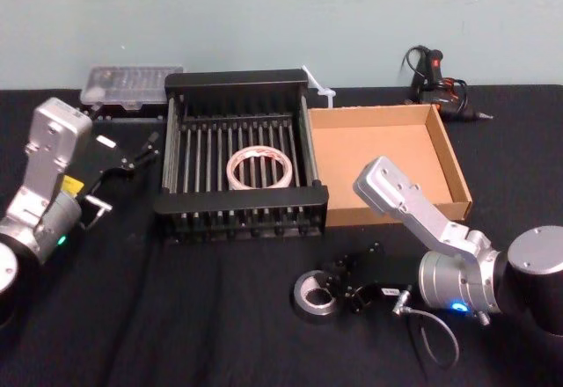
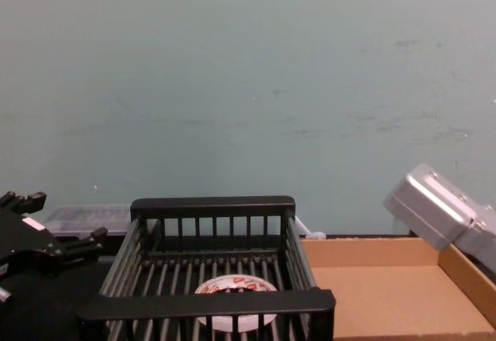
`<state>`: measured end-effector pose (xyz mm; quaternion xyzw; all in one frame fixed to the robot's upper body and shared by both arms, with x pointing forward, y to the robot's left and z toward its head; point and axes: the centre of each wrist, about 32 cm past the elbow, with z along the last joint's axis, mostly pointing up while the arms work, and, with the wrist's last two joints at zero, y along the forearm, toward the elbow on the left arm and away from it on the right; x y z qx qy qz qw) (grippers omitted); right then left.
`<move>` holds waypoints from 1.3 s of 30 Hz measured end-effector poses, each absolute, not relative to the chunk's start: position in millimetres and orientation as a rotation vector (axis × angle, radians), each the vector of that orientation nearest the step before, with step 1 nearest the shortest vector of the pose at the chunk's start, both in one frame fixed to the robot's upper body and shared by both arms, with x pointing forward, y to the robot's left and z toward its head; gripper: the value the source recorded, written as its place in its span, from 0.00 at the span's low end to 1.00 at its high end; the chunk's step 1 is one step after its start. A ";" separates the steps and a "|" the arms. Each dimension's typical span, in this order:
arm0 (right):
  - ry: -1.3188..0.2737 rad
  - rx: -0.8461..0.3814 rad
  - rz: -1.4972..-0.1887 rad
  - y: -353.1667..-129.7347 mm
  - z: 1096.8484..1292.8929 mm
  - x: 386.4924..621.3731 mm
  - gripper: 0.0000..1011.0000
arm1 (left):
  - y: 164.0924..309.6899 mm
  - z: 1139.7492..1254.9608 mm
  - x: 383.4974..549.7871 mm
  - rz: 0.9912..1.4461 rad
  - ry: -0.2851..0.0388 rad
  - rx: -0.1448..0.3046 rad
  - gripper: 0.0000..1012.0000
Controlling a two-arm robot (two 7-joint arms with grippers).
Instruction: Pick up the white tape and place it into the black box , Pick up the silver tape and place it into the brown box.
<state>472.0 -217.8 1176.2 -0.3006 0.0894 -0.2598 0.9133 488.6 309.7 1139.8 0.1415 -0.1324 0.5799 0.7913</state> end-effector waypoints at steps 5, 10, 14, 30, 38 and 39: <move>0.184 -0.619 -0.535 -217.8 1176.2 472.1 0.14 | 309.7 1139.8 488.6 1.248 -0.285 0.305 0.99; 0.184 -0.619 -0.535 -217.8 1176.2 472.0 0.14 | 309.7 1139.8 488.6 1.248 -0.285 0.304 0.99; 0.184 -0.619 -0.535 -217.8 1176.1 472.0 0.14 | 309.7 1139.8 488.6 1.248 -0.285 0.305 0.99; 0.188 -0.586 -0.552 -225.7 1183.5 471.4 0.14 | 309.7 1139.8 488.6 1.248 -0.285 0.304 0.99; 0.185 -0.564 -0.598 -234.1 1188.7 473.3 0.14 | 309.7 1139.8 488.6 1.248 -0.285 0.305 0.99; 0.185 -0.561 -0.604 -235.2 1189.3 473.8 0.14 | 309.7 1139.8 488.6 1.248 -0.285 0.305 0.99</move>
